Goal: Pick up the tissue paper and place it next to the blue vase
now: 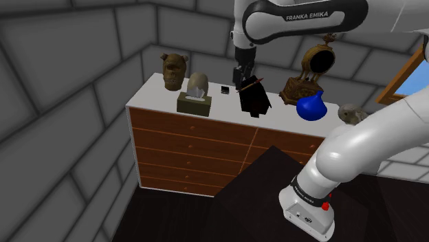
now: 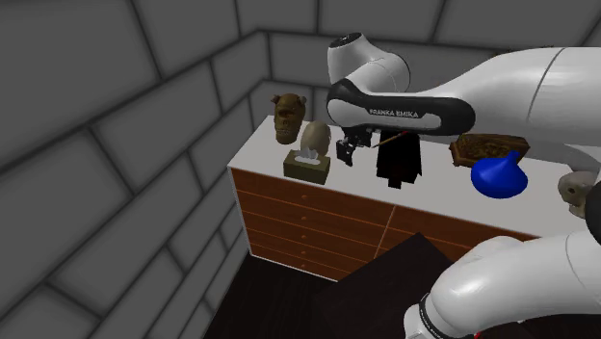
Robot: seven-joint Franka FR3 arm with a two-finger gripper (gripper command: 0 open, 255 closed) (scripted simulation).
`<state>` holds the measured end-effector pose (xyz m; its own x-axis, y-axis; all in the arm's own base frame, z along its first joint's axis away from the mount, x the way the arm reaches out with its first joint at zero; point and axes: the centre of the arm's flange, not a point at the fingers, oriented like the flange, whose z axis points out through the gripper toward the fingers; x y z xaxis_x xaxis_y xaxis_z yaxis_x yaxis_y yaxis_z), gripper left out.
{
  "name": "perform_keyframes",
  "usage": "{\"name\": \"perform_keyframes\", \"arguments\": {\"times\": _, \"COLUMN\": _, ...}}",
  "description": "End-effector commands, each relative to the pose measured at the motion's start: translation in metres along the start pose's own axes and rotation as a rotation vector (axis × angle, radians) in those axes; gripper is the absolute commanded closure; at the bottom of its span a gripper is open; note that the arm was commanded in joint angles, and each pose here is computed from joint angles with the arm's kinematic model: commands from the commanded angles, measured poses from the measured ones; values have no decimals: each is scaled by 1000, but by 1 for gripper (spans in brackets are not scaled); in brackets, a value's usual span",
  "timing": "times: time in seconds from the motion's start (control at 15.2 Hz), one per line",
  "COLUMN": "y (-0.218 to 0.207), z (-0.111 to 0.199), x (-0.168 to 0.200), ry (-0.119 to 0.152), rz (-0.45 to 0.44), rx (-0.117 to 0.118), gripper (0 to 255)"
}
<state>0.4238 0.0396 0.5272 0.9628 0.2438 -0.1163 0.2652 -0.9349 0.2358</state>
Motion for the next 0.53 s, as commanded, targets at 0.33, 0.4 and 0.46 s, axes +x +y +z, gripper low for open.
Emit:
{"name": "perform_keyframes", "arguments": {"times": 0.33, "y": -8, "z": 33, "x": 90, "ry": -30, "rz": -75, "rx": -106, "gripper": 0}}
{"name": "perform_keyframes", "arguments": {"times": 0.4, "y": -10, "z": 38, "x": 102, "ry": -34, "rz": -86, "rx": -121, "gripper": 0}}
{"name": "perform_keyframes", "arguments": {"times": 0.46, "y": -11, "z": 43, "x": 115, "ry": -39, "rz": -96, "rx": -136, "gripper": 0}}
